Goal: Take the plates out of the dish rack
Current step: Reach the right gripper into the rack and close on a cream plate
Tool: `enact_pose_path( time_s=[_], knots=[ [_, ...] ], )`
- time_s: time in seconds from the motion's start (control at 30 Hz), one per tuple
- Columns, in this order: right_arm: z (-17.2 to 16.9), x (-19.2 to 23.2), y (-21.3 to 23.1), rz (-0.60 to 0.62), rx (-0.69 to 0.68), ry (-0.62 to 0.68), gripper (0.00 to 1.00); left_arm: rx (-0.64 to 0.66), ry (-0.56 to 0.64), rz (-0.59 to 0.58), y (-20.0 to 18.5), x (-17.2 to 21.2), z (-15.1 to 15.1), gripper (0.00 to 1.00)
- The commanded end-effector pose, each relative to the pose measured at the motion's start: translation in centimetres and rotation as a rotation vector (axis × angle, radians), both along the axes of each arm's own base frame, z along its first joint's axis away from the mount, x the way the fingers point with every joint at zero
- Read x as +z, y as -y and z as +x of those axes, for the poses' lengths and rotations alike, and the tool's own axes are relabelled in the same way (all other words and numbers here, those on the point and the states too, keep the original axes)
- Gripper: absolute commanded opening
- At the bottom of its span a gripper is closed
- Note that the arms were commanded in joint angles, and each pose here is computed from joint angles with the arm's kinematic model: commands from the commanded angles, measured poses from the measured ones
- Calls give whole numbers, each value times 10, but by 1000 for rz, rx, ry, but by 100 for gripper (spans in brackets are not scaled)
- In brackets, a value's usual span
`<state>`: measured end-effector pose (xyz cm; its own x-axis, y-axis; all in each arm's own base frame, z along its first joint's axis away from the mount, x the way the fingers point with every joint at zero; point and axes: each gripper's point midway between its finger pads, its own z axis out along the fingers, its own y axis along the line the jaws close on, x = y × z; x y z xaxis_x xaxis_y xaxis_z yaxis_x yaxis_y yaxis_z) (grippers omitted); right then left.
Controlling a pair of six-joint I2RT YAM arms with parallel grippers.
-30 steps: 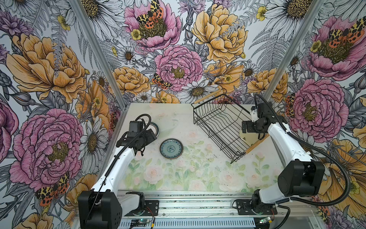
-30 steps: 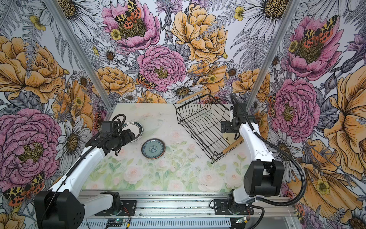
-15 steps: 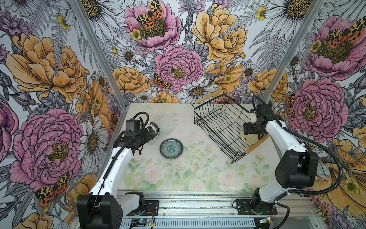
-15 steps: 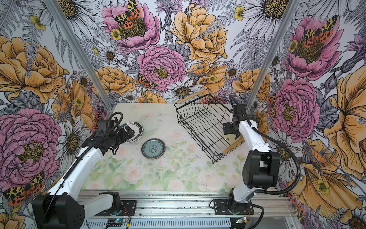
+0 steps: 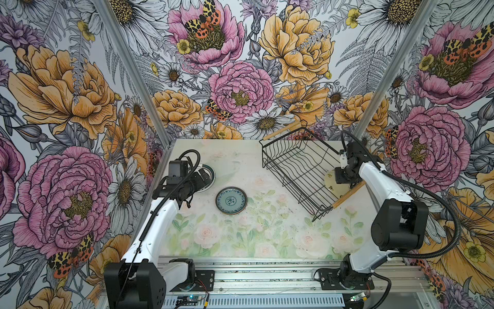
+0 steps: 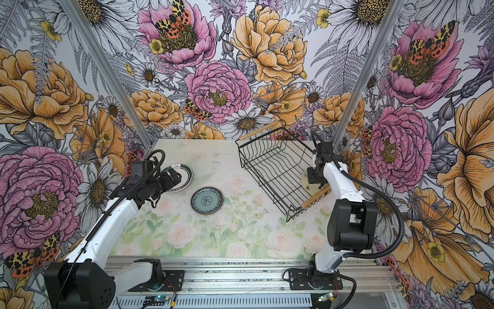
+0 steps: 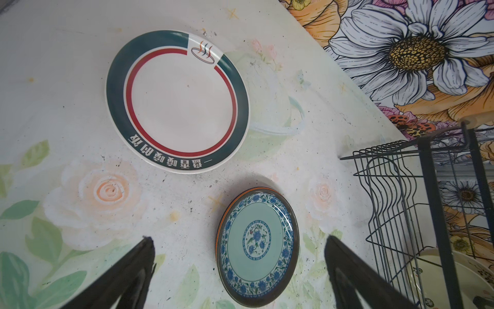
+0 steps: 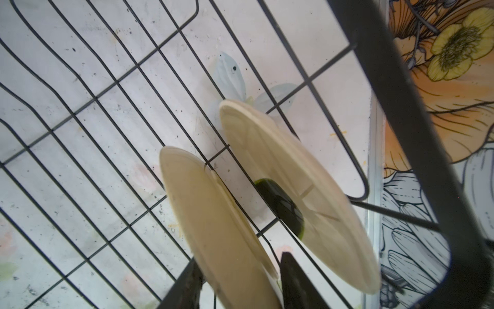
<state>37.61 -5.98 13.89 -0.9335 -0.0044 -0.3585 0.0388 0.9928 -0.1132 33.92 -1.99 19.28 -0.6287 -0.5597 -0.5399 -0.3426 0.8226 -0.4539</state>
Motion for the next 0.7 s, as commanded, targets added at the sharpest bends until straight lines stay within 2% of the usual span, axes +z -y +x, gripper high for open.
enact_pose_path(
  time_s=[0.0,0.2,0.37,0.53,0.67],
  knots=[
    [-8,-9,10,-55,6,-44,41,-8,76,3,-3,20,10,99],
    [-8,-4,16,-108,73,-35,37,29,115,-7,-10,28,12,99],
    [-2,2,10,-102,153,2,32,32,110,-29,-9,26,15,99],
    [3,1,6,-91,190,10,19,56,97,-43,-12,20,17,99],
    [4,0,6,-94,196,10,16,69,109,-49,-15,19,15,99]
  ],
)
